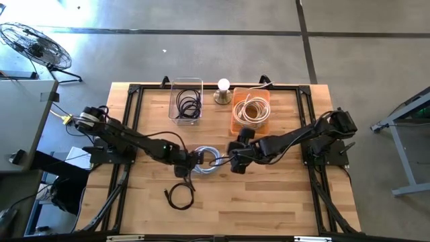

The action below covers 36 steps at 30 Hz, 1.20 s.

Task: Pick & Place USB Port
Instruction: Put the light blue charger cable into the orange bin

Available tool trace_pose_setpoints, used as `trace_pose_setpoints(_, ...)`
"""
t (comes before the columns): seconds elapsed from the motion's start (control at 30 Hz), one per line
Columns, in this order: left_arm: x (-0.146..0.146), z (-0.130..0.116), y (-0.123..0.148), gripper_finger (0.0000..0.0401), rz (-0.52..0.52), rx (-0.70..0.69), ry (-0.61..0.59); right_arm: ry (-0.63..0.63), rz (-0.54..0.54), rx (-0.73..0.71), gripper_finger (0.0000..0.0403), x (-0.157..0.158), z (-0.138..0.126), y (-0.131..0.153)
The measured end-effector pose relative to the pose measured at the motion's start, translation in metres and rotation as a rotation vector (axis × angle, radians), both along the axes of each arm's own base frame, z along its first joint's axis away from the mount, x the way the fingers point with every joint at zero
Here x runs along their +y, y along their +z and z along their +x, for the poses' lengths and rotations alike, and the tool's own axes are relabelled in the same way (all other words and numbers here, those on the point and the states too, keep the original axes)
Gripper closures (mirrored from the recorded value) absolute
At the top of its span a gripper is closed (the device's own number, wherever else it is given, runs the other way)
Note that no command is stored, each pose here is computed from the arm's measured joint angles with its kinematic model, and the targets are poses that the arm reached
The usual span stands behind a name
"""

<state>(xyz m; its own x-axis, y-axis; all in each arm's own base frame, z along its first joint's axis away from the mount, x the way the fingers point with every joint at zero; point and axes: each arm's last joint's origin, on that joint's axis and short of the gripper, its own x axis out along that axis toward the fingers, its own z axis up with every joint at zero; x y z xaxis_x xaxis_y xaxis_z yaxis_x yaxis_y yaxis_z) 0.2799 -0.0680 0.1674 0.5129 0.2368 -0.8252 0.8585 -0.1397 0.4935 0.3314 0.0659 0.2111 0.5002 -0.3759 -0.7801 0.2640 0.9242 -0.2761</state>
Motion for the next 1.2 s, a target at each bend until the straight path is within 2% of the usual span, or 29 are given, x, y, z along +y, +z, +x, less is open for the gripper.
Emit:
trace_pose_setpoints(0.17, -0.001, 0.003, -0.006, 0.0185, -0.016, 0.014, -0.010, 0.031, 0.025, -0.048, 0.0164, 0.002, 0.005, 0.003)
trace_pose_setpoints(0.33, -0.003, 0.007, -0.025, 0.0185, -0.004, 0.073, -0.017, 0.058, 0.041, -0.088, 0.0164, 0.005, 0.009, 0.005)
trace_pose_setpoints(0.47, -0.002, 0.012, -0.038, 0.0192, 0.058, 0.086, -0.016, 0.074, 0.037, -0.109, 0.0164, 0.006, 0.011, 0.007)
trace_pose_setpoints(0.57, -0.002, 0.015, -0.042, 0.0231, 0.078, 0.089, -0.022, 0.081, 0.039, -0.120, 0.0164, 0.009, 0.011, 0.007)
trace_pose_setpoints(0.67, -0.001, 0.015, -0.043, 0.0309, 0.101, 0.081, -0.010, 0.093, 0.033, -0.125, 0.0164, 0.013, 0.010, 0.008)
trace_pose_setpoints(0.73, -0.001, 0.018, -0.042, 0.0353, 0.120, 0.036, 0.024, 0.105, -0.004, -0.127, 0.0164, 0.017, 0.009, 0.008)
trace_pose_setpoints(1.0, -0.005, 0.023, -0.040, 0.0349, 0.112, -0.053, 0.072, 0.136, -0.231, -0.165, 0.0172, 0.046, 0.001, 0.013)
trace_pose_setpoints(1.2, -0.007, 0.037, -0.019, 0.0349, 0.059, -0.225, 0.263, 0.190, -0.425, -0.217, 0.0189, 0.080, -0.011, 0.019)
